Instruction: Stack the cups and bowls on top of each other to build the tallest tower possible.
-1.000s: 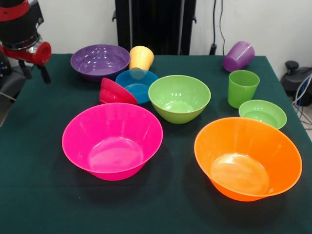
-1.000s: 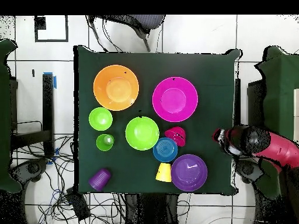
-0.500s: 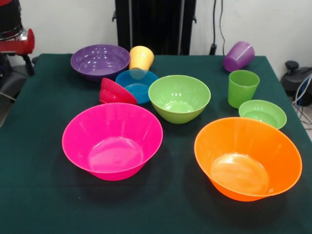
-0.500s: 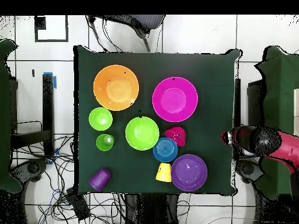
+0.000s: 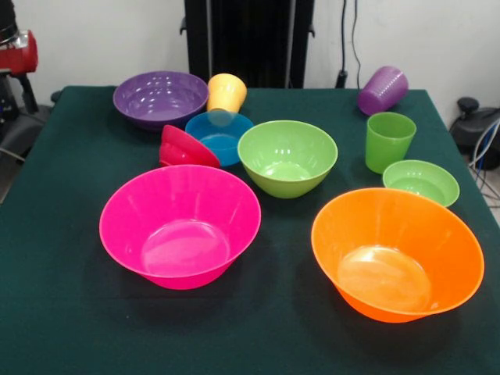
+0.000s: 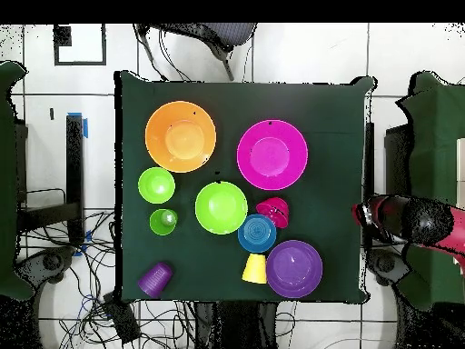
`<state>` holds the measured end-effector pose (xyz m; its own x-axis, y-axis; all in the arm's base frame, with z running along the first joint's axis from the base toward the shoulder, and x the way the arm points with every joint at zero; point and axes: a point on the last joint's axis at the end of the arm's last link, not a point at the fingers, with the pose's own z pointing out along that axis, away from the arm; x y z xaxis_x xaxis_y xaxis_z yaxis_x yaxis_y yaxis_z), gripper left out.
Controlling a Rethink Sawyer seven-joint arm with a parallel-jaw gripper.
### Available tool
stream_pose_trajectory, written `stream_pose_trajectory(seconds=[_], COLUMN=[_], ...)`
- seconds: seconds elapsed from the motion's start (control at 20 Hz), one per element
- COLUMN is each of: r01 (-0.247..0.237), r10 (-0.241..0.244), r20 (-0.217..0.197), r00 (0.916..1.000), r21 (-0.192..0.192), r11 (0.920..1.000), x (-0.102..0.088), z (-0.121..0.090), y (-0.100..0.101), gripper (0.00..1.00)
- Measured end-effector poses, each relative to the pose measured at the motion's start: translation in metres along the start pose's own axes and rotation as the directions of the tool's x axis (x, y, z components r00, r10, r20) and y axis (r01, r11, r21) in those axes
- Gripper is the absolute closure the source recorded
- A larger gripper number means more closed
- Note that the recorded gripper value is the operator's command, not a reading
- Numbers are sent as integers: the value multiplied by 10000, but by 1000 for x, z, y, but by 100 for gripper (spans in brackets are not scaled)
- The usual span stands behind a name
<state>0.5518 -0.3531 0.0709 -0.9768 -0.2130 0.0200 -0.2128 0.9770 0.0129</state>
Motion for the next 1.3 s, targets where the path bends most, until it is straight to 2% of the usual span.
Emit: stream_pose_trajectory(seconds=[0.3,0.5,0.55,0.6,0.65,0.75,0.8,0.85,0.9,1.0,1.2,1.25,1.3], r01=[465,1033,1391,1437,1954,2167,2557,2777,3348,3549,4464,5013,5280], r10=[-465,-1033,-1388,-1433,-1938,-2144,-2521,-2734,-3286,-3479,-4357,-4893,-5155], r20=[-90,-7,106,125,311,385,519,586,751,811,1098,1227,1283], r00=[9989,9947,9903,9896,9805,9760,9663,9601,9415,9340,8934,8635,8472], r21=[-3,-242,-394,-414,-622,-696,-816,-868,-970,-999,-1080,-1019,-963], r11=[9989,9944,9895,9888,9787,9738,9633,9567,9373,9295,8883,8592,8438], x=[0,-2,-4,-4,-6,-6,-6,-6,-7,-7,-10,-11,-12], z=[-6,-8,-9,-9,-9,-8,-8,-8,-9,-10,-12,-12,-12], y=[13,32,39,40,49,53,58,62,70,73,88,94,96], gripper=[0,0,0,0,0,0,0,0,0,0,0,0,0])
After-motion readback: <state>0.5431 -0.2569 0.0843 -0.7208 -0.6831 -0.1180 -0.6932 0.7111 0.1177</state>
